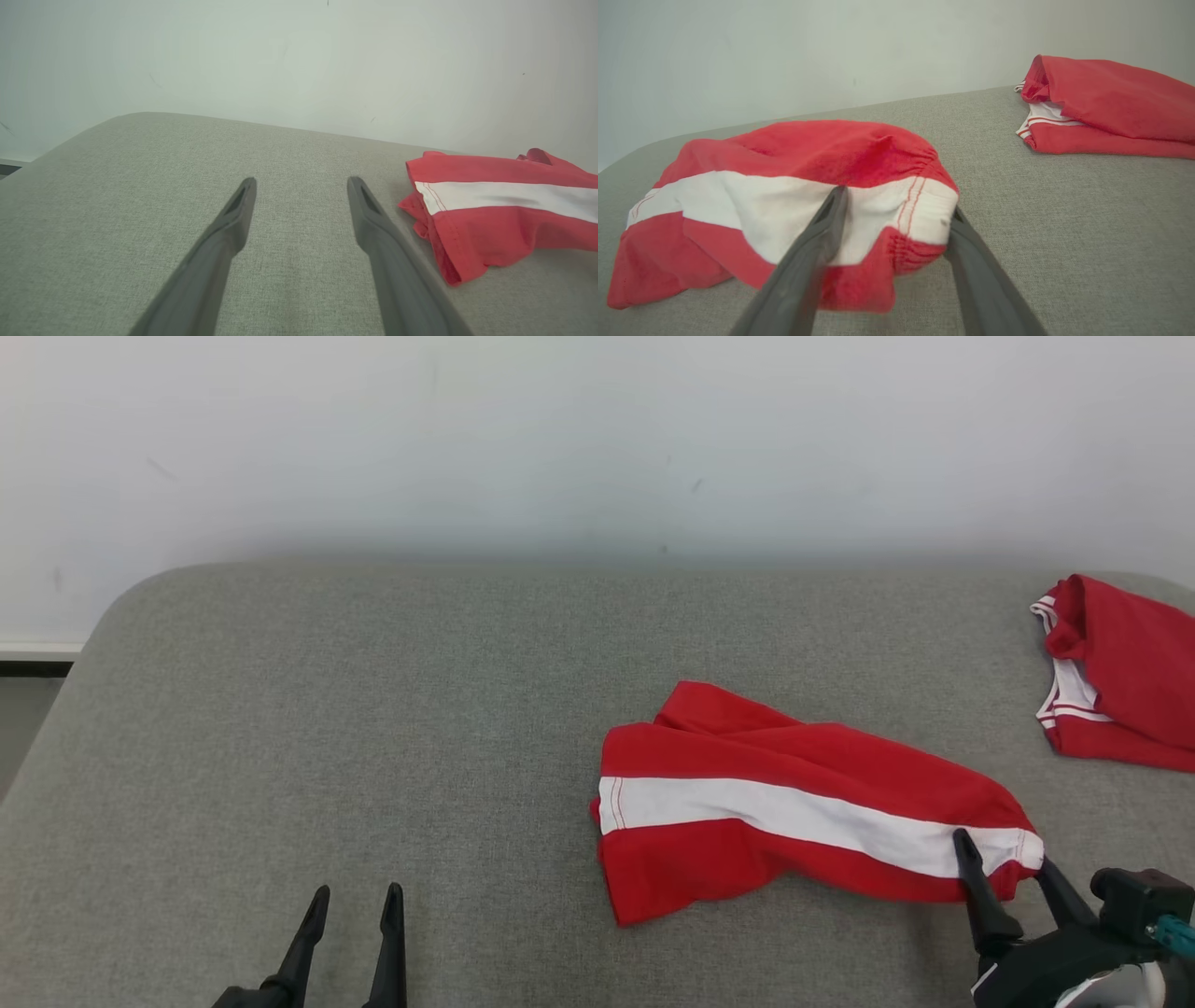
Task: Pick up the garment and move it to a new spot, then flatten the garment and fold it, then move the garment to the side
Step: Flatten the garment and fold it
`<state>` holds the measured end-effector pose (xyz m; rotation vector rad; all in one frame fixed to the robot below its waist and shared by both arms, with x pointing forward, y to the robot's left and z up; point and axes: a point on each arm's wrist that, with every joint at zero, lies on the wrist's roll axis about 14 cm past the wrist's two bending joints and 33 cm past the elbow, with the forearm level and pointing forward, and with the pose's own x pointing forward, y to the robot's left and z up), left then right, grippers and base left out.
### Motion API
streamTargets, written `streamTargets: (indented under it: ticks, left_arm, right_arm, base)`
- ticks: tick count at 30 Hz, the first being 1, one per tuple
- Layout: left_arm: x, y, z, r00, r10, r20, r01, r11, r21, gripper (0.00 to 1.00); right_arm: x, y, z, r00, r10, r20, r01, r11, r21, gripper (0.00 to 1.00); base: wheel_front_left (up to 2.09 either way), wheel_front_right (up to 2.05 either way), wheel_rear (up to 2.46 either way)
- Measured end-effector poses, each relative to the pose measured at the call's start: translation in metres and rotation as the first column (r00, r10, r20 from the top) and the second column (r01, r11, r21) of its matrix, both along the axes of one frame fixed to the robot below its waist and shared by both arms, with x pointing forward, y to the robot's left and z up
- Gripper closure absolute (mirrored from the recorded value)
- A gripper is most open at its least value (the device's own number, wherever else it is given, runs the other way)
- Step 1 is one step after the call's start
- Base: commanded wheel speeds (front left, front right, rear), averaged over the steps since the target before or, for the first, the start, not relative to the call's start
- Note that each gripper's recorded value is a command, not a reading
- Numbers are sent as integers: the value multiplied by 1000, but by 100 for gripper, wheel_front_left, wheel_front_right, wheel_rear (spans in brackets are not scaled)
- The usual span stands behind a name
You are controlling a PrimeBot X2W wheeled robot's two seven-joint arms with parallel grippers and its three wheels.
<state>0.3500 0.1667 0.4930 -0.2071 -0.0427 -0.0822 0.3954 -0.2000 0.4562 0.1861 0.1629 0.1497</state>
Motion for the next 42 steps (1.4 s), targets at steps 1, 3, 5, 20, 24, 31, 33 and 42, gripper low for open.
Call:
streamTargets:
  ticks: [1, 3, 5, 20, 24, 31, 33, 42]
  left_arm:
    - [0, 0, 1, 1000, 0, 3, 0, 1000, 0, 0]
    - [-1, 0, 2, 1000, -1, 7, 1, 1000, 2, 0]
    - [-1, 0, 3, 1000, -2, 10, 2, 1000, 3, 0]
    - [-4, 12, 10, 999, 26, 35, -27, 999, 25, 0]
    - [-6, 21, 12, 998, 47, 41, -48, 998, 37, 0]
    - [-15, 38, 15, 995, 91, 51, -94, 993, 72, 0]
    - [-16, 43, 17, 993, 100, 58, -105, 990, 89, 0]
    - [-22, 47, 28, 990, 109, 92, -119, 986, 120, 0]
  right_arm:
    - [0, -2, 2, 1000, -12, 11, 12, 1000, 4, 0]
    - [1, -10, 9, 999, -38, 37, 38, 999, 0, 0]
    - [2, -19, 17, 996, -60, 67, 61, 998, -9, 0]
    - [-8, -17, 75, 955, -103, 278, 98, 995, 31, 0]
    - [-17, -11, 80, 947, -114, 301, 102, 993, 56, 0]
    - [-39, -1, 77, 946, -121, 301, 99, 991, 89, 0]
    - [-42, 0, 76, 946, -120, 300, 100, 992, 80, 0]
    - [-48, 10, 77, 946, -101, 307, 82, 994, 73, 0]
  base:
    - [0, 0, 0]
    - [0, 0, 0]
    - [0, 0, 0]
    - [0, 0, 0]
    - [0, 0, 0]
    - [0, 0, 0]
    - [0, 0, 0]
    - [0, 0, 0]
